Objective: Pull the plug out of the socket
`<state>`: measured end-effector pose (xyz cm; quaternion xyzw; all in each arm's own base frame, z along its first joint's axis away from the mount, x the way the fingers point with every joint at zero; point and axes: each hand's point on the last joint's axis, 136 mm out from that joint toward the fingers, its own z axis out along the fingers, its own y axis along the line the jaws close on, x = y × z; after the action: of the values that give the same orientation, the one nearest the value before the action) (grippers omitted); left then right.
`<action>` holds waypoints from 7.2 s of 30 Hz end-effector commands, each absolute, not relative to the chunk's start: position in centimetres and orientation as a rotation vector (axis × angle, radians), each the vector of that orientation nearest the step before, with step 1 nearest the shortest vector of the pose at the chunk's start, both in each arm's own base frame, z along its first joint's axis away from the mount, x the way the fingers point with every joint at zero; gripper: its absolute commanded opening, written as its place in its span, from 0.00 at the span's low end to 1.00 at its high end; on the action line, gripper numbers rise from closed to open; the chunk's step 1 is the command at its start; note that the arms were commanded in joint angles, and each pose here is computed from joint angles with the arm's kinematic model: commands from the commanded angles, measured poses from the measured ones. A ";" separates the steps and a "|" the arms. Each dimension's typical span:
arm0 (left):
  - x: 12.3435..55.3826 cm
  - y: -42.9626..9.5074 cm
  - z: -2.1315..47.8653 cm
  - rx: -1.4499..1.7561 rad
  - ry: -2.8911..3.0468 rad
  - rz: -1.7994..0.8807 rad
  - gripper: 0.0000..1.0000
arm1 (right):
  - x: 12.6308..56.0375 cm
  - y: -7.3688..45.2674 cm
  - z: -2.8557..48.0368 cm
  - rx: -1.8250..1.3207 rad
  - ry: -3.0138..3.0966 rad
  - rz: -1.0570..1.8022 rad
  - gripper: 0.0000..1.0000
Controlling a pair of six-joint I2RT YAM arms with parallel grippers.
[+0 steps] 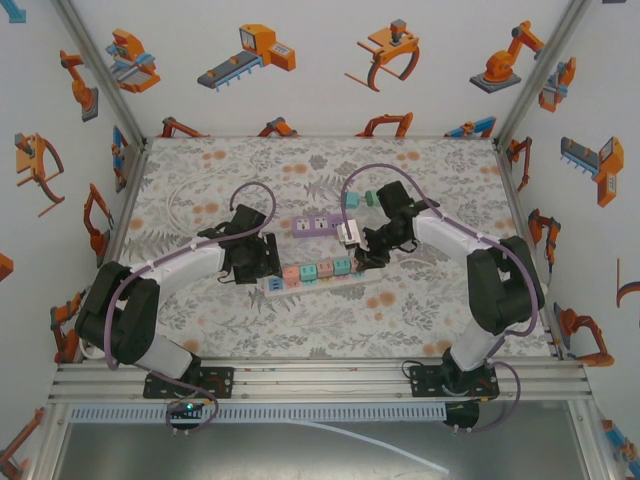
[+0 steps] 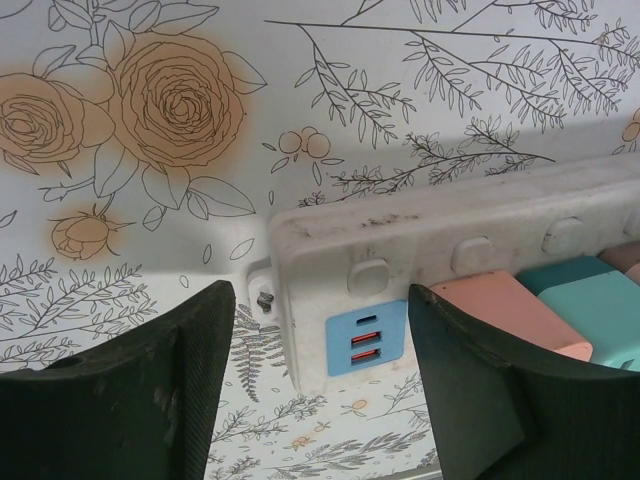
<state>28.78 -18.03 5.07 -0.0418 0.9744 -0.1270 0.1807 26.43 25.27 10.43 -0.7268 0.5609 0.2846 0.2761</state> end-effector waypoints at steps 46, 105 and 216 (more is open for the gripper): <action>28.9 -18.4 10.7 0.007 2.642 -0.283 0.73 | 26.8 26.0 20.9 -1.673 1.418 0.795 0.21; 19.5 -24.6 29.8 0.619 1.977 -0.947 0.97 | 55.0 6.9 5.8 0.593 2.329 0.773 0.45; 24.9 -14.7 2.7 -0.071 2.687 -0.096 0.75 | 25.5 30.5 14.7 -1.786 1.316 0.938 0.18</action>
<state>26.62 -17.11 5.82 -0.0266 0.9583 -0.1082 0.2630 25.96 28.72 11.16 -0.6995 0.5502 0.3179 0.3270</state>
